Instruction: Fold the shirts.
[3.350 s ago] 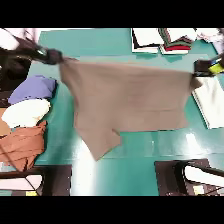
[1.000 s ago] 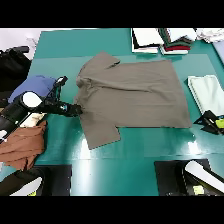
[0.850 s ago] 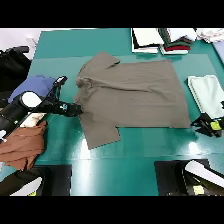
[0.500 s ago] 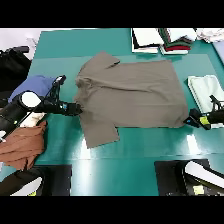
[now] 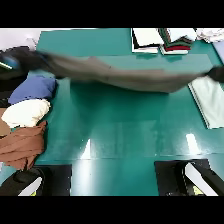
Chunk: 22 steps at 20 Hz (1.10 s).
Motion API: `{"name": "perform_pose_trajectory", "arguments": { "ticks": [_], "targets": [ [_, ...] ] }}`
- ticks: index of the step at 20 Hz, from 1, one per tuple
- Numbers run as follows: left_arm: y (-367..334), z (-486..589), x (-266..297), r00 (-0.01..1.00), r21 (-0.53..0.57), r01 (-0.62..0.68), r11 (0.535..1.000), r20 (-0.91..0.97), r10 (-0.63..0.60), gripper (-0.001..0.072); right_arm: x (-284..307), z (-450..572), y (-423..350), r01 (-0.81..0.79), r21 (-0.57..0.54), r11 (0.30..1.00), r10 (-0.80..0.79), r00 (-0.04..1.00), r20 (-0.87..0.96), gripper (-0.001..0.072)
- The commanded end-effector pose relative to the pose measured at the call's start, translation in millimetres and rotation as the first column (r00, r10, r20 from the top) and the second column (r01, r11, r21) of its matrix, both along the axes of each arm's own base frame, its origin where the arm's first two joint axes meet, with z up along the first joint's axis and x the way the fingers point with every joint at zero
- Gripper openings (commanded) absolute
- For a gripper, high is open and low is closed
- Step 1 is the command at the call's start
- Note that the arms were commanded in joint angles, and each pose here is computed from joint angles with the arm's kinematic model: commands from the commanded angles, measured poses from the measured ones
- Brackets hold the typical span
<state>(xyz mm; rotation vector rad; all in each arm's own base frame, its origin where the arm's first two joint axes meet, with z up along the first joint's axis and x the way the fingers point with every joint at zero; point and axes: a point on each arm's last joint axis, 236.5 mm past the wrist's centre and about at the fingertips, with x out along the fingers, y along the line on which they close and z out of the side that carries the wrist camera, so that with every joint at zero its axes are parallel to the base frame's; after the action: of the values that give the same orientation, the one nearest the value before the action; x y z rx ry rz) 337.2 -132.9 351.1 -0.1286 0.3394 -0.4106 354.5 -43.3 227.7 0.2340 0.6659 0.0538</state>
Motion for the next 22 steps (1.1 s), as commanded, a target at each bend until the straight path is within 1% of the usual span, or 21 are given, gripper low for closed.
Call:
{"name": "perform_pose_trajectory", "arguments": {
  "ticks": [1,3,5,7,8,9,11,13,14,16,18,19,22],
  "targets": [
    [39.0,158.5,-80.9,0.930,-0.051,-0.057,0.997,0.361,0.071,0.0027,-45.6,159.6,21.1,0.024,-0.176,0.984,0.039,0.936,0.350,0.0015],
    [49.3,209.1,-119.9,0.873,-0.094,-0.047,0.995,0.480,0.086,0.0026,-76.0,207.2,24.1,0.078,-0.234,0.969,0.034,0.898,0.439,0.0015],
    [56.1,237.0,-145.4,0.831,-0.123,-0.037,0.992,0.548,0.099,0.0026,-97.5,234.6,23.6,0.121,-0.271,0.955,0.023,0.880,0.474,0.0015],
    [58.2,243.0,-151.2,0.820,-0.128,-0.037,0.991,0.563,0.103,0.0026,-106.8,245.6,26.3,0.120,-0.282,0.952,0.027,0.885,0.466,0.0015],
    [60.2,237.5,-146.0,0.830,-0.114,-0.056,0.992,0.547,0.110,0.0026,-104.9,245.8,26.4,0.110,-0.284,0.952,0.031,0.894,0.448,0.0014],
    [60.7,223.9,-129.9,0.856,-0.084,-0.084,0.993,0.504,0.116,0.0026,-100.0,243.2,25.4,0.098,-0.278,0.955,0.031,0.904,0.425,0.0014],
    [65.7,169.5,-79.4,0.932,0.033,-0.169,0.985,0.330,0.149,0.0027,-79.0,224.6,17.8,0.077,-0.243,0.967,0.014,0.936,0.351,0.0014],
    [61.1,101.7,-26.0,0.978,0.143,-0.187,0.972,0.124,0.170,0.0027,-49.5,185.4,8.0,0.040,-0.200,0.979,0.007,0.973,0.230,0.0014],
    [54.3,69.0,-0.5,0.984,0.169,-0.176,0.970,0.035,0.173,0.0027,-31.7,156.4,2.8,0.018,-0.172,0.985,0.008,0.989,0.149,0.0014],
    [40.6,-8.2,50.8,0.973,0.229,-0.147,0.962,-0.140,0.182,0.0027,3.3,90.3,1.4,-0.039,-0.115,0.993,0.036,0.999,-0.026,0.0014],
    [29.8,-96.3,90.3,0.928,0.277,-0.115,0.954,-0.313,0.203,0.0027,32.4,15.6,10.1,-0.100,-0.047,0.994,0.088,0.975,-0.202,0.0014],
    [25.4,-140.3,105.9,0.899,0.301,-0.094,0.949,-0.384,0.211,0.0028,44.3,-24.6,12.1,-0.114,-0.032,0.993,0.100,0.952,-0.288,0.0014],
    [14.9,-243.9,143.7,0.829,0.355,-0.036,0.934,-0.511,0.226,0.0028,68.9,-128.8,11.5,-0.139,-0.045,0.989,0.100,0.871,-0.481,0.0014]
  ]
}}
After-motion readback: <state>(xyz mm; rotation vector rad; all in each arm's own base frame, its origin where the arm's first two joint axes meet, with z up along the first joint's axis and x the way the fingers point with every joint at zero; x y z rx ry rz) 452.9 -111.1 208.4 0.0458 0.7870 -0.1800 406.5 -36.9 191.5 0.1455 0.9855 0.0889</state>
